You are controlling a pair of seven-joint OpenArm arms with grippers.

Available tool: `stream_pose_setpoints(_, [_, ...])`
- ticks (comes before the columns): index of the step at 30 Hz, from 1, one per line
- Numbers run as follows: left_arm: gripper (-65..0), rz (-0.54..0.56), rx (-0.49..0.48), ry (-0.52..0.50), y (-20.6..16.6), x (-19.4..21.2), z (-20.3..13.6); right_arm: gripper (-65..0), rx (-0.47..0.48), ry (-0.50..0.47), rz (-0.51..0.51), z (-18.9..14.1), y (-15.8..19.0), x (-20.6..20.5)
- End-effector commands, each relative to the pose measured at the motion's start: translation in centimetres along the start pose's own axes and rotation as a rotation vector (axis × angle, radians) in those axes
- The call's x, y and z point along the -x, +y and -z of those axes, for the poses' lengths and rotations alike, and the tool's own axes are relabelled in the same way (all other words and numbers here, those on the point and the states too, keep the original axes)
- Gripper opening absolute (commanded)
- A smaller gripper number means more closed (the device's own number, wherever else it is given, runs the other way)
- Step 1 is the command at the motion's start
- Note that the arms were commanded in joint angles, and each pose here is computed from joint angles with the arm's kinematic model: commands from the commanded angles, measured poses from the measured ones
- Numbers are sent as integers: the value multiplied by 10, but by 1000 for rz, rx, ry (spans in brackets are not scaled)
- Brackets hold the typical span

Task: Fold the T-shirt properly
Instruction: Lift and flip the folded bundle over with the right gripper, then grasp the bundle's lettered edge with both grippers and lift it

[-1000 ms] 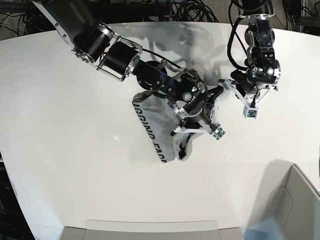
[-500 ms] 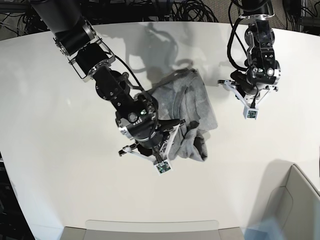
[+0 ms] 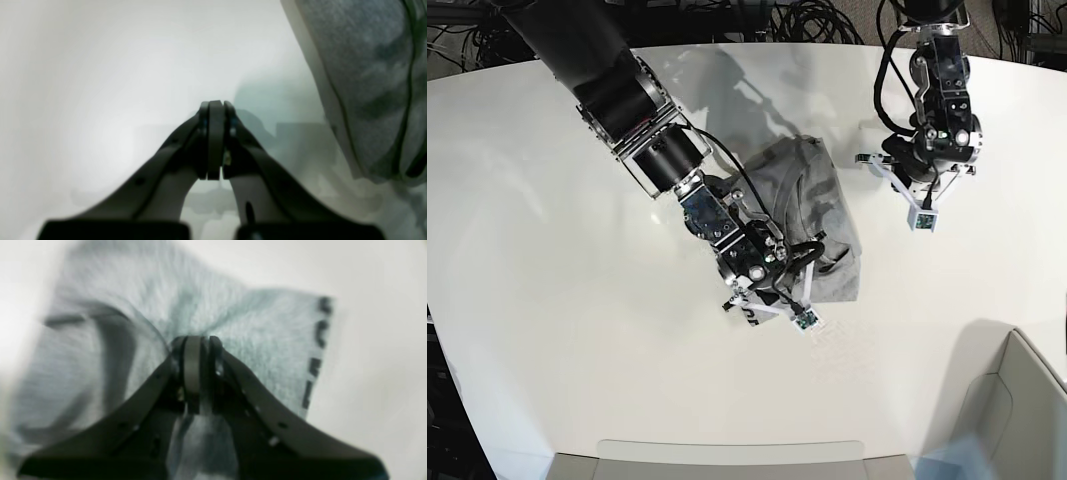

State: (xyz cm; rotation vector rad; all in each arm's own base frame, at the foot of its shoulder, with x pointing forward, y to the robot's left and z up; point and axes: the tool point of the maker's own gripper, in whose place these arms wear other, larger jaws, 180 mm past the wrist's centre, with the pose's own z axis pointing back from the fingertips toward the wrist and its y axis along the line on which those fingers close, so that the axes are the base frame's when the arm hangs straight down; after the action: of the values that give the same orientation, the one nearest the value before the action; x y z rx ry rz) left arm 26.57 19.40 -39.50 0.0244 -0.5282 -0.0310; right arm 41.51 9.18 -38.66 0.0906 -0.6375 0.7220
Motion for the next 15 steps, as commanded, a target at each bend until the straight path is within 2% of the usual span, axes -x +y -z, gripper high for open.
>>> stream_pose_setpoints(1, [-650, 4, -9, -41, 3, -12, -4, -592, 4, -94, -31, -11, 1, -37])
stream_pose_setpoints(3, [-650, 6, -7, -40, 2, -12, -4, -593, -42, -125, -32, -18, 16, -47])
stream_pose_setpoints(6, [-650, 3, -10, -42, 3, -12, -4, -594, -118, -225, 19, -42, 26, -72])
stream_pose_setpoints(9, [-650, 6, -9, -45, 3, -14, -5, -622, -169, -309, 92, -82, 7, -85])
stream_pose_setpoints(11, [-650, 11, -6, -55, 1, -17, -6, -649, -174, -330, 127, -104, -12, -84])
stream_pose_setpoints(15, [-650, 33, 22, -109, -16, -31, -16, -650, -106, -251, 199, -114, -63, -50])
